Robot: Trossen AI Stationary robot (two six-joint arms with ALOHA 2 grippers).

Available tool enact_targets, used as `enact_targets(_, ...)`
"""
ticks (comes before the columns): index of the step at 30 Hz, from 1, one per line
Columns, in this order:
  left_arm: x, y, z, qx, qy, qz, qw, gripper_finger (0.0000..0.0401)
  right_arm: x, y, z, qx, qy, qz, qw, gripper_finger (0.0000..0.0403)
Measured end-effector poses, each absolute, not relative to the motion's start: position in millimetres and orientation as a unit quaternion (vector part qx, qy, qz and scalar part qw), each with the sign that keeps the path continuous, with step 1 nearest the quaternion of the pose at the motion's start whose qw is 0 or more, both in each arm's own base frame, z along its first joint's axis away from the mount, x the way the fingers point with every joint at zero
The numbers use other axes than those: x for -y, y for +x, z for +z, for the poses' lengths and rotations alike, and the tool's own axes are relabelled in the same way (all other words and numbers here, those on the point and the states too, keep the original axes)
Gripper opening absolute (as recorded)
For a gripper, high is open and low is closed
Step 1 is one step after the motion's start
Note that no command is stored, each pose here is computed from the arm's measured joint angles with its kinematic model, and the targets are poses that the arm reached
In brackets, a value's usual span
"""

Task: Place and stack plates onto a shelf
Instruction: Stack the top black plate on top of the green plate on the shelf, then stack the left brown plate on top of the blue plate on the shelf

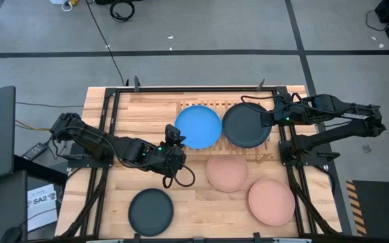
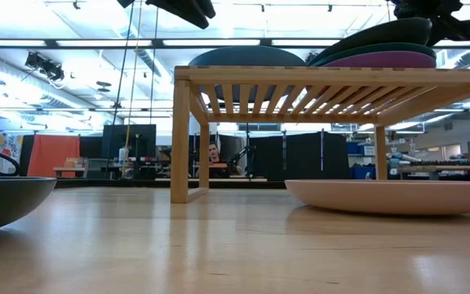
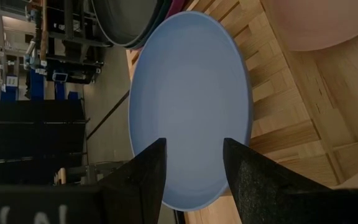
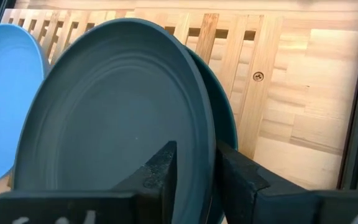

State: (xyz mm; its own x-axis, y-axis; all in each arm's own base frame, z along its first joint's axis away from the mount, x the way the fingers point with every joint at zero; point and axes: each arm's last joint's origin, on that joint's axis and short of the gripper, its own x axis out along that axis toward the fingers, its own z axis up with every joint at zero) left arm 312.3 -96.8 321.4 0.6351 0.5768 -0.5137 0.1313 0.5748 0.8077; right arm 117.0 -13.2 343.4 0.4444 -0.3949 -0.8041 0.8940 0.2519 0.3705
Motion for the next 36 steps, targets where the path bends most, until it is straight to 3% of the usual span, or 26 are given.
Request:
enact_targets(17, 96.7, 312.4, 321.4, -0.403, 0.439, 0.141, 0.79, 0.0165, 14.4, 116.7, 343.9, -0.294, 0.389, -0.443, 0.752, 0.0151)
enact_targets(28, 96.8, 312.4, 321.4, -0.403, 0.439, 0.141, 0.791, 0.0165, 14.6, 116.2, 343.7, -0.328, 0.327, -0.423, 0.779, 0.015)
enact_targets(36, 96.9, 312.3, 321.4, -0.403, 0.439, 0.141, 0.791, 0.0165, 18.1, 114.6, 345.2, -0.3, 0.276, -0.465, 0.786, 0.015)
